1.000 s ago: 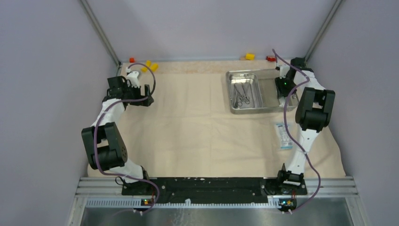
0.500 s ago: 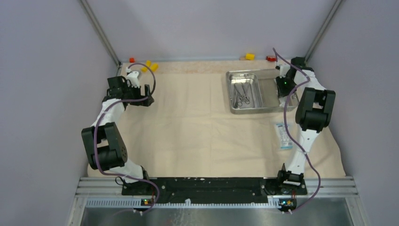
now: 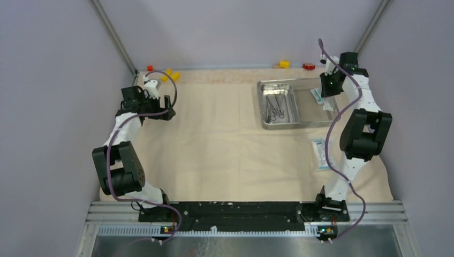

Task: Open and lay out the surgical kit
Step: Pick up the medical item from the container, then place the medical item in the surgical kit.

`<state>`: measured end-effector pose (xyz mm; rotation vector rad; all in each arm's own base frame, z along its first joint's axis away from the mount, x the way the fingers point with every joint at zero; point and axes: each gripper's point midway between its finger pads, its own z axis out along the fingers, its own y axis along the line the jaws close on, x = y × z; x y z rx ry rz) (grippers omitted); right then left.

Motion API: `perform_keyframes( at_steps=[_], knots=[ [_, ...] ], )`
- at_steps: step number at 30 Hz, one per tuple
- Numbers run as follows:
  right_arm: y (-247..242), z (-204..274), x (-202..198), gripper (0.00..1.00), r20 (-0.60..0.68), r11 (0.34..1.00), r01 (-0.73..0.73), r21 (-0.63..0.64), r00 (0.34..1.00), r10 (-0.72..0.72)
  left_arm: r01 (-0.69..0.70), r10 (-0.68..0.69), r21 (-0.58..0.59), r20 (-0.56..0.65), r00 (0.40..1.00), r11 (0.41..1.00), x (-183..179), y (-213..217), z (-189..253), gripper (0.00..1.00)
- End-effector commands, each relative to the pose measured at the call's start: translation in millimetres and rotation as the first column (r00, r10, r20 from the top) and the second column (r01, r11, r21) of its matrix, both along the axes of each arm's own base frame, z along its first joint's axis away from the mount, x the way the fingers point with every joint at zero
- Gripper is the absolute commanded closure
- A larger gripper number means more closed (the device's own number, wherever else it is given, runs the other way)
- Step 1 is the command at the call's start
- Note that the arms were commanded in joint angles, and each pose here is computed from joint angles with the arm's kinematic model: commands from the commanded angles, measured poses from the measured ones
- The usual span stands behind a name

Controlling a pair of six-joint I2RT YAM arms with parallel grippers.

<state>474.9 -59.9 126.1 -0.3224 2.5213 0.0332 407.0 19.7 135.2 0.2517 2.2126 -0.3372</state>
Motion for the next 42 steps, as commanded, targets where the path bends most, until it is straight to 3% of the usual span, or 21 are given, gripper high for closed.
perform_keyframes(
  at_steps=[1,8,14,19,31,40,42],
  knots=[
    [20.0,56.2,-13.6,1.0,0.108,0.999,-0.025,0.022,0.994,0.023,0.026,-0.028,0.019,0.122,0.992,0.999,9.2,-1.0,42.1,0.01],
    [52.1,56.7,-89.0,1.0,0.093,0.998,-0.024,0.061,0.995,0.019,0.025,-0.028,0.028,0.137,0.99,0.999,6.9,-1.1,47.9,0.01],
    [76.9,10.1,-164.6,1.0,-0.057,0.997,-0.049,0.064,0.997,0.053,0.011,-0.017,0.048,0.135,0.991,0.999,7.4,2.7,46.4,0.01],
    [101.3,-24.9,-198.1,1.0,-0.178,0.993,-0.083,0.087,0.979,0.097,-0.019,0.009,0.079,0.129,0.992,0.997,10.4,11.0,42.4,0.01],
    [109.9,-78.3,-202.2,1.0,-0.345,0.997,-0.079,0.016,0.935,0.079,-0.074,0.062,0.104,0.11,0.992,0.992,15.0,22.1,38.0,0.01],
    [102.8,-77.7,-201.9,1.0,-0.325,0.998,-0.066,-0.024,0.944,0.055,-0.074,0.064,0.095,0.105,0.992,0.993,17.7,21.8,37.4,0.01],
    [102.0,-74.5,-201.7,0.96,-0.309,0.998,-0.063,-0.028,0.95,0.051,-0.072,0.063,0.094,0.104,0.993,0.993,18.1,21.6,36.8,0.01]
  ],
)
